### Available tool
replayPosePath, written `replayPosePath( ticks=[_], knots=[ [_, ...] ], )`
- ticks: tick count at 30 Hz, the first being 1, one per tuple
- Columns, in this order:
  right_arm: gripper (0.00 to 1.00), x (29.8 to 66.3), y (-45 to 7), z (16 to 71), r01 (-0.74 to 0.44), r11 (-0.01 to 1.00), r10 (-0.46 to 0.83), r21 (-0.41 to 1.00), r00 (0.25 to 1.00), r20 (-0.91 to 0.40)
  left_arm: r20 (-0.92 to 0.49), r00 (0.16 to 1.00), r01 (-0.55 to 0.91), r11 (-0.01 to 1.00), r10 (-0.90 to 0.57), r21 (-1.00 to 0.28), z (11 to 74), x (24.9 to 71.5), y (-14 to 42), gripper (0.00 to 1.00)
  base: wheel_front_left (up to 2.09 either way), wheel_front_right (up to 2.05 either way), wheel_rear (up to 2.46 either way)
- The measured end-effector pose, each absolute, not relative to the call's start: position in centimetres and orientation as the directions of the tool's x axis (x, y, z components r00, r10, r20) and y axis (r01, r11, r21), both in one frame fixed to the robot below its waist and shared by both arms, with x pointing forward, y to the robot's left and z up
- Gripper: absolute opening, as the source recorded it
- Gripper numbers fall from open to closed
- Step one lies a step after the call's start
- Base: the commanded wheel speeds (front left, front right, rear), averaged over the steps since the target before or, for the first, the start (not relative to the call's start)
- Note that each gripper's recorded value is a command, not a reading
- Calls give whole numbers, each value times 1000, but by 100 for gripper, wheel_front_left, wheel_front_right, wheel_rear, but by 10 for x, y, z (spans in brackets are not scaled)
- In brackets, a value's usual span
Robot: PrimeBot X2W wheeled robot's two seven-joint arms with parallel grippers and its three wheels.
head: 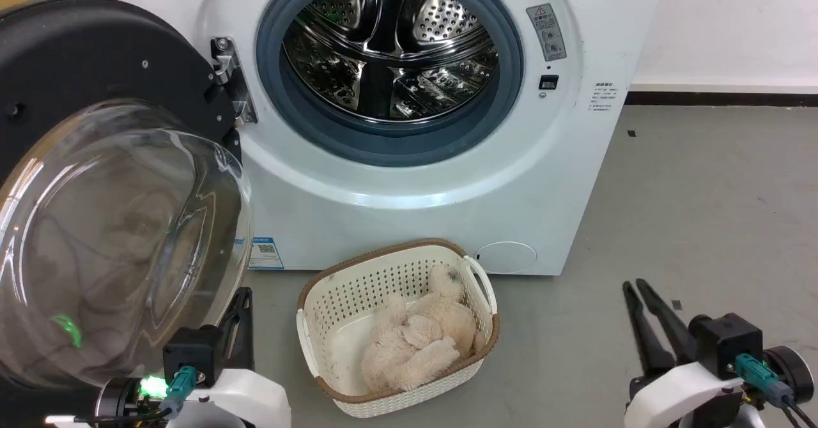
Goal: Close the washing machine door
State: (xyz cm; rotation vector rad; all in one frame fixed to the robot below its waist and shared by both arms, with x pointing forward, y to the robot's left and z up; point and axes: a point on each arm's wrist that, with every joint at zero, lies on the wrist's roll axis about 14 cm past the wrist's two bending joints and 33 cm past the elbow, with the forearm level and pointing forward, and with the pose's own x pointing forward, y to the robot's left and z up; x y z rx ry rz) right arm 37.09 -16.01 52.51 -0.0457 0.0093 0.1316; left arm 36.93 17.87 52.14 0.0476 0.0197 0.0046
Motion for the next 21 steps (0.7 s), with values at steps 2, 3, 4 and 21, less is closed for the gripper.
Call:
replayPosePath(
  ticks=[2,3,4,21],
  knots=[
    [100,371,-160,525,-133,990,132,-45,991,-13,-20,1000,-5,999,6,48,521,369,179,100,0,0,0],
    [100,371,-160,525,-132,990,132,-45,991,-13,-20,1000,-4,999,5,48,521,369,179,100,0,0,0],
    [100,371,-160,525,-133,990,132,-45,991,-13,-21,1000,-4,999,5,48,521,369,179,100,0,0,0],
    [100,372,-155,528,-147,989,148,-34,989,13,-1,1000,-15,999,15,40,522,367,182,100,0,0,0]
  ],
)
